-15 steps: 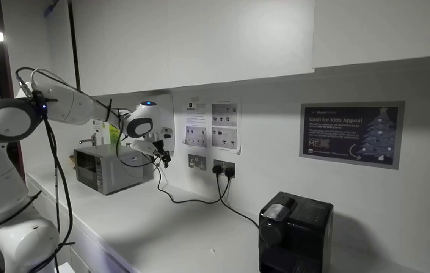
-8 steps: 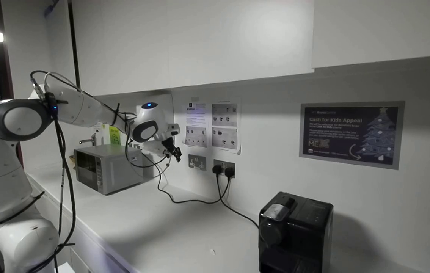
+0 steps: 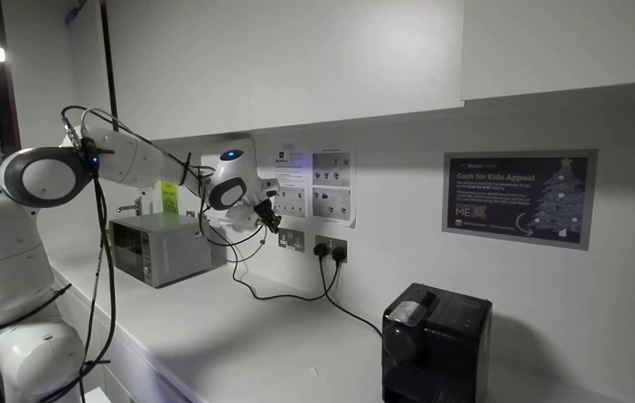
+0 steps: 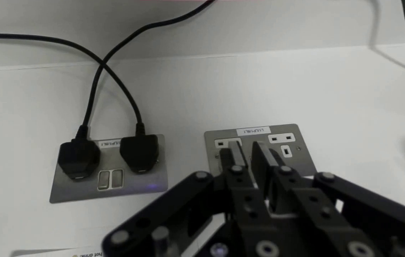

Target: Turn off the right switch on the bottom right socket.

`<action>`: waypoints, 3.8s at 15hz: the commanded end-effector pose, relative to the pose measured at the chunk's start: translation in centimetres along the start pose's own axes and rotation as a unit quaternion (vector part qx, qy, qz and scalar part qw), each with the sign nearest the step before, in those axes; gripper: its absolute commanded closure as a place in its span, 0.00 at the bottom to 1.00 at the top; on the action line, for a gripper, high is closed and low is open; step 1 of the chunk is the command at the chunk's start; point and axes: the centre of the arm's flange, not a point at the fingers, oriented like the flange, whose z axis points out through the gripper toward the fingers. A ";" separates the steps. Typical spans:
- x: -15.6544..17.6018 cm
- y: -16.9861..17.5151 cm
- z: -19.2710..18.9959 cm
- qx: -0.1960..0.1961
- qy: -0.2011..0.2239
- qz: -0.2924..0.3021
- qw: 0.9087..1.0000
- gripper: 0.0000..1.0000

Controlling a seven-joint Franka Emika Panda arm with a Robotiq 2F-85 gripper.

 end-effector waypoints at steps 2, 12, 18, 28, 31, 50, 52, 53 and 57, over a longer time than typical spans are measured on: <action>2.9 2.6 0.6 -0.021 0.030 -0.006 0.999 1.00; 4.8 8.9 1.7 -0.078 0.028 -0.017 0.996 1.00; 5.5 11.4 1.7 -0.095 0.028 -0.011 0.995 1.00; 4.2 10.7 2.3 -0.087 0.014 0.004 0.996 0.99; 4.2 10.7 2.3 -0.087 0.014 0.004 0.996 1.00; 6.4 11.8 9.2 -0.093 0.012 0.019 0.995 1.00; 7.0 12.0 9.5 -0.094 0.014 0.021 0.995 1.00; 7.2 12.0 9.7 -0.094 0.016 0.021 0.995 1.00; 8.1 12.4 10.2 -0.097 0.020 0.022 0.995 1.00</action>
